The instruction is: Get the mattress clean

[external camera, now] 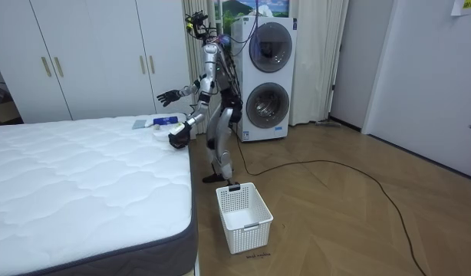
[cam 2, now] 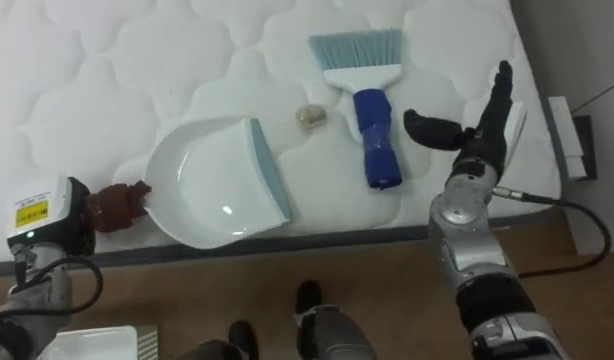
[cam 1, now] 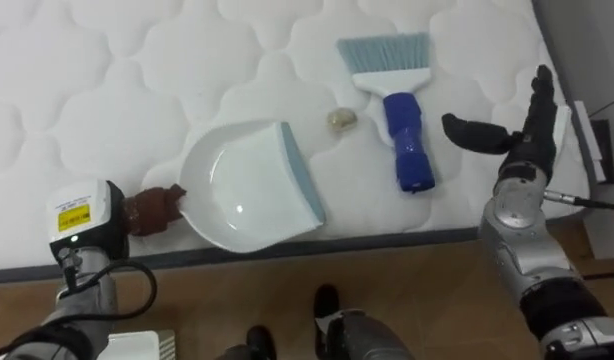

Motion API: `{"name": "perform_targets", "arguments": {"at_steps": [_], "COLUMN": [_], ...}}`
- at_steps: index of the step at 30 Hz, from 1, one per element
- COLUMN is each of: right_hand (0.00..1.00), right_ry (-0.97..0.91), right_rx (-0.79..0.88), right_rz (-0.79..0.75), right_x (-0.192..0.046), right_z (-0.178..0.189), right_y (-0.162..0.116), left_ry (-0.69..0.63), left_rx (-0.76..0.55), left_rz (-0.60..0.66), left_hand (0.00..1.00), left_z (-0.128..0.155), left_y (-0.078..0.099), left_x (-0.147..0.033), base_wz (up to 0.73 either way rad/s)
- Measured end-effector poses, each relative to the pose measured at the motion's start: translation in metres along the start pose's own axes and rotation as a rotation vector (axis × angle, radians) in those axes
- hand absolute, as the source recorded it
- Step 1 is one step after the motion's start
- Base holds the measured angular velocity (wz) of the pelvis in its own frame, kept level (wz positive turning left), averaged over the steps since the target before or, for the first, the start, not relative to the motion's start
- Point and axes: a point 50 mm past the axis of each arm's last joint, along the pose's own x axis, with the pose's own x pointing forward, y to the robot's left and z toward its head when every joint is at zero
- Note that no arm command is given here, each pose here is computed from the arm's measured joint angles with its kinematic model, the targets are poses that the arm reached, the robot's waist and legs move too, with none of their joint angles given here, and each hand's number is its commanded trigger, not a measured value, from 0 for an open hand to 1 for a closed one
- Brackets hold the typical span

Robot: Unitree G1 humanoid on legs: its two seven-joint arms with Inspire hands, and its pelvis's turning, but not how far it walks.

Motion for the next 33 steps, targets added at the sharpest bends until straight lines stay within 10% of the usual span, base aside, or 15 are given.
{"name": "perform_targets", "arguments": {"at_steps": [33], "right_hand": [0.00], "right_ry": [0.160], "right_rx": [-0.114], "right_rz": [0.097], "right_x": [0.001], "right_z": [-0.030], "right_y": [0.010], "left_ry": [-0.043], "left_rx": [-0.058], "left_rz": [-0.038], "left_hand": [1.00], "left_z": [0.033], "left_y": [0.008], "left_x": [0.012], "base_wz": [0.06]}}
